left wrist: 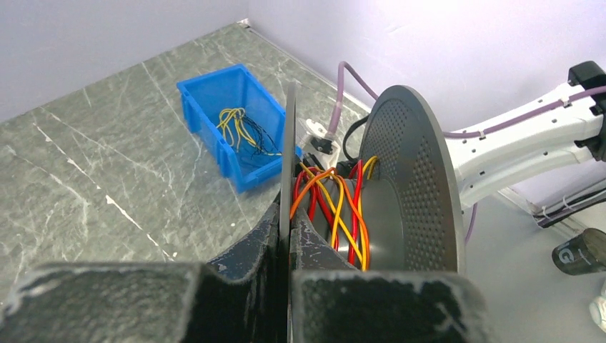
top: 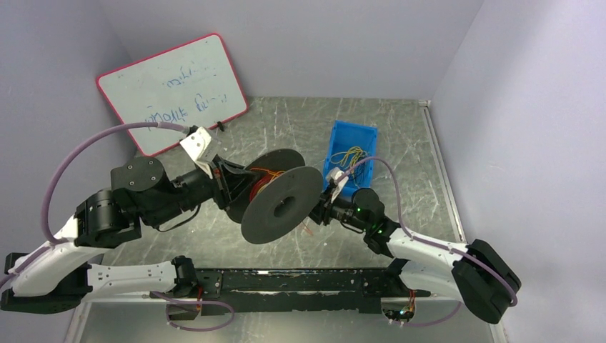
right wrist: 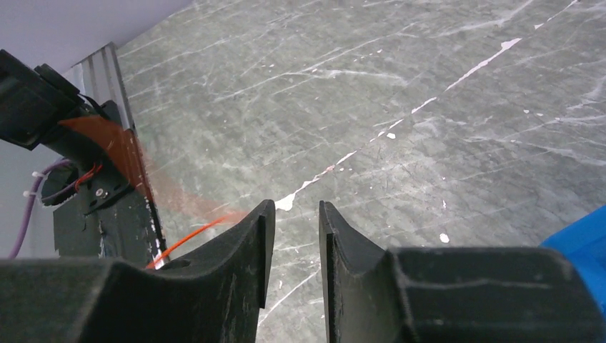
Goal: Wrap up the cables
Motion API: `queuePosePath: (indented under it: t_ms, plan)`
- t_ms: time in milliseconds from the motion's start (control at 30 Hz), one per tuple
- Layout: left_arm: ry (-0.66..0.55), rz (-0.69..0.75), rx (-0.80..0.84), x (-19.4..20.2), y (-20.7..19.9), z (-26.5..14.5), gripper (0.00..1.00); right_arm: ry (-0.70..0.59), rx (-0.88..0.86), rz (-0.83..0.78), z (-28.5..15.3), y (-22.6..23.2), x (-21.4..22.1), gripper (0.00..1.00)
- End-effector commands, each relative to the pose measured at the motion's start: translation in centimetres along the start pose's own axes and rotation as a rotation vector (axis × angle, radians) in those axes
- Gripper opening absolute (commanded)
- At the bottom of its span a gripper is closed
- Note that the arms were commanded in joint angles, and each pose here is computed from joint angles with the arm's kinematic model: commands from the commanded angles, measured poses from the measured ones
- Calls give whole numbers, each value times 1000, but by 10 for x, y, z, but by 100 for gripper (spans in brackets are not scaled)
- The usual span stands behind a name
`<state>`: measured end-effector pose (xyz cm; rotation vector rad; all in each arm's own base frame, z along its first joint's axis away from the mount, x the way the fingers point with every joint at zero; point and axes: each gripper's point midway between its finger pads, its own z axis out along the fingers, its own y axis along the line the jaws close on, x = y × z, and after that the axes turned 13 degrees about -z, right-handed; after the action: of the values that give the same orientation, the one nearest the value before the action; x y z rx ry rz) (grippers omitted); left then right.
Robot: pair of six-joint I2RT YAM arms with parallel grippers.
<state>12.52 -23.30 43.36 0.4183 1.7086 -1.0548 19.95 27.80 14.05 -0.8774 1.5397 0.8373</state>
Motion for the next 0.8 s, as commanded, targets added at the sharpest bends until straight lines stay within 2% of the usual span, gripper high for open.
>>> queuePosePath:
  t_ms: [0, 400, 767]
  plan:
    - [-174, -69, 49, -54, -18, -13, 7, -50, 4, 5, -6, 1, -7, 33]
    - [-259, -63, -60, -80, -5, -9, 7, -29, 180, 16, -27, -23, 6, 38]
    - [-275, -48, -41, -91, -16, 4, 7, -90, 91, 249, -35, 4, 12, 47]
